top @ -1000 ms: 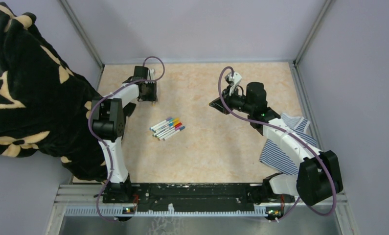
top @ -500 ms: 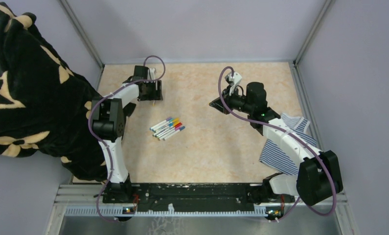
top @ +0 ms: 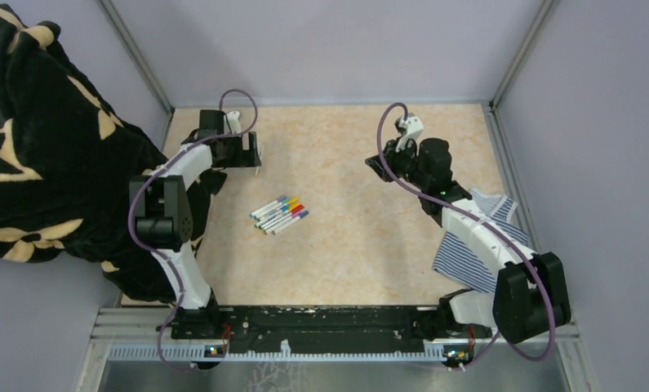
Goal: Open the pen caps
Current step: Place the pen cap at the center of the board.
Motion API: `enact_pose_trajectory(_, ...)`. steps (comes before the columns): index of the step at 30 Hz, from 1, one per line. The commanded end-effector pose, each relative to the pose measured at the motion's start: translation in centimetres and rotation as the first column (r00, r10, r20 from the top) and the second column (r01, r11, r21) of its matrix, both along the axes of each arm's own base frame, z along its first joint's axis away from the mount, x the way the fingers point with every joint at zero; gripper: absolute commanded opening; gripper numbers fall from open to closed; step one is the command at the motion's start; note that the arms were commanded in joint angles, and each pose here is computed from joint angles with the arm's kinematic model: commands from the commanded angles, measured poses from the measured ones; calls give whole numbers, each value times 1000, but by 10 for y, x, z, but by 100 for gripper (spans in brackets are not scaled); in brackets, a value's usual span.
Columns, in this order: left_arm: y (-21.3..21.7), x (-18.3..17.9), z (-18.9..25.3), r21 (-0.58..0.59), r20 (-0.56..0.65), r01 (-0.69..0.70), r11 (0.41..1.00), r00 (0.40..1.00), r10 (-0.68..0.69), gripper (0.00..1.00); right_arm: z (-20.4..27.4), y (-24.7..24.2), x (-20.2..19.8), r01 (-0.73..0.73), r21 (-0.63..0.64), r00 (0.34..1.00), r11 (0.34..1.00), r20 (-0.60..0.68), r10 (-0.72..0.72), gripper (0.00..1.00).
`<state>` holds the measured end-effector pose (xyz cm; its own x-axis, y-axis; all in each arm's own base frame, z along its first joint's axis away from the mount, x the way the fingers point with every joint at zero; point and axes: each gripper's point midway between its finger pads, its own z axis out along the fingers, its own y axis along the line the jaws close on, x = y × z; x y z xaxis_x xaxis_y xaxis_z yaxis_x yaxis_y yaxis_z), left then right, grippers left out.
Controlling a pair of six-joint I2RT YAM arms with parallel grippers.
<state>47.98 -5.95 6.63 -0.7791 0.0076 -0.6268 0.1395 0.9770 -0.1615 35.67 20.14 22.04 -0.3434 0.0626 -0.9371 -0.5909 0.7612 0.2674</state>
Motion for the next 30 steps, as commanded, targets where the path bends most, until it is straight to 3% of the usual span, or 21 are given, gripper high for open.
enact_pose_trajectory(1, -3, -24, 37, -30, 87, 125, 992, 989, -122, 99, 26, -36, 27, 183, 65, 981, 981, 56, -187, 0)
enact_pose_trajectory(8, -8, -91, 54, -70, 129, 332, 941, 938, -321, 99, 13, -72, 59, 319, 38, 947, 947, 19, -320, 0)
enact_pose_trajectory(15, -36, -148, 40, -118, 194, 559, 821, 824, -533, 99, 0, -84, 91, 376, 46, 927, 925, -22, -375, 0)
enact_pose_trajectory(21, -35, -153, 44, -112, 219, 573, 812, 811, -542, 99, -23, -92, 120, 433, 77, 899, 898, -105, -424, 0)
enact_pose_trajectory(30, -45, -168, 66, -94, 318, 638, 765, 747, -584, 99, -69, -137, 165, 599, 40, 789, 800, -198, -581, 0)
